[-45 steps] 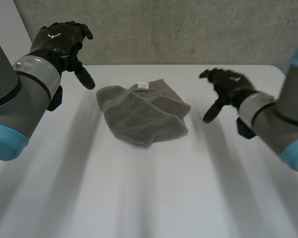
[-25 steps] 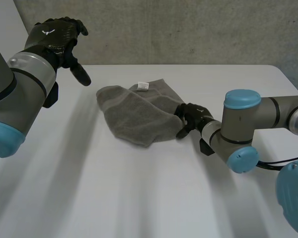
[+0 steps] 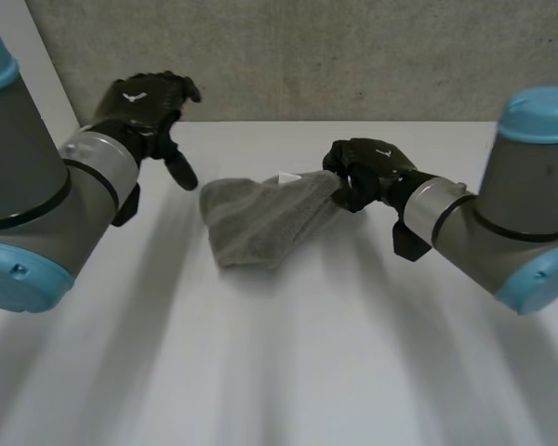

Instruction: Fold the towel.

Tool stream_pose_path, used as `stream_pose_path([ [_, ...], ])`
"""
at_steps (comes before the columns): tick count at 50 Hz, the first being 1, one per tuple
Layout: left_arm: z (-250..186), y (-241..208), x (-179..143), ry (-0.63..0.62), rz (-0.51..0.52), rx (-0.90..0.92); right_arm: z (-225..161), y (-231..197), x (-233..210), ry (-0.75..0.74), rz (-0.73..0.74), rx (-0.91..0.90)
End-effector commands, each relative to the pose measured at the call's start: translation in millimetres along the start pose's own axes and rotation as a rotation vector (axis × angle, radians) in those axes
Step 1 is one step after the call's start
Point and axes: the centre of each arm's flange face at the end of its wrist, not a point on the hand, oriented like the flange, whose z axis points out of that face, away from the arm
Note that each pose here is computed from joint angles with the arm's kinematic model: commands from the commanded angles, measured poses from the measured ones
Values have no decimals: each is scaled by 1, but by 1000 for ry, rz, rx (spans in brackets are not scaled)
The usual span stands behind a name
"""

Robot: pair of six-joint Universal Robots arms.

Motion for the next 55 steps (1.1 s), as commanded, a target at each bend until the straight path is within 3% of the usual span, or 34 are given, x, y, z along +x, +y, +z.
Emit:
stream_pose_path([
  [1, -2, 14, 22, 196, 8, -35, -36, -20, -12, -10, -180, -2],
  [10, 0, 42, 35, 322, 3, -110, -72, -4, -29, -71, -401, -204],
  [15, 9, 83, 50, 458, -22, -209, -91, 27, -32, -136, -543, -367],
  [22, 19, 114, 68, 570, -20, -249, -101, 40, -31, -142, -530, -414],
  [34, 25, 162, 111, 703, 178, -245, -119, 46, -25, -119, -513, -403],
  [43, 27, 165, 117, 686, 233, -240, -117, 44, -10, -82, -489, -396],
  [51, 34, 140, 96, 513, 264, -221, -113, 39, 0, -48, -490, -373],
  [55, 27, 133, 92, 501, 260, -236, -113, 39, 0, -50, -486, -370],
])
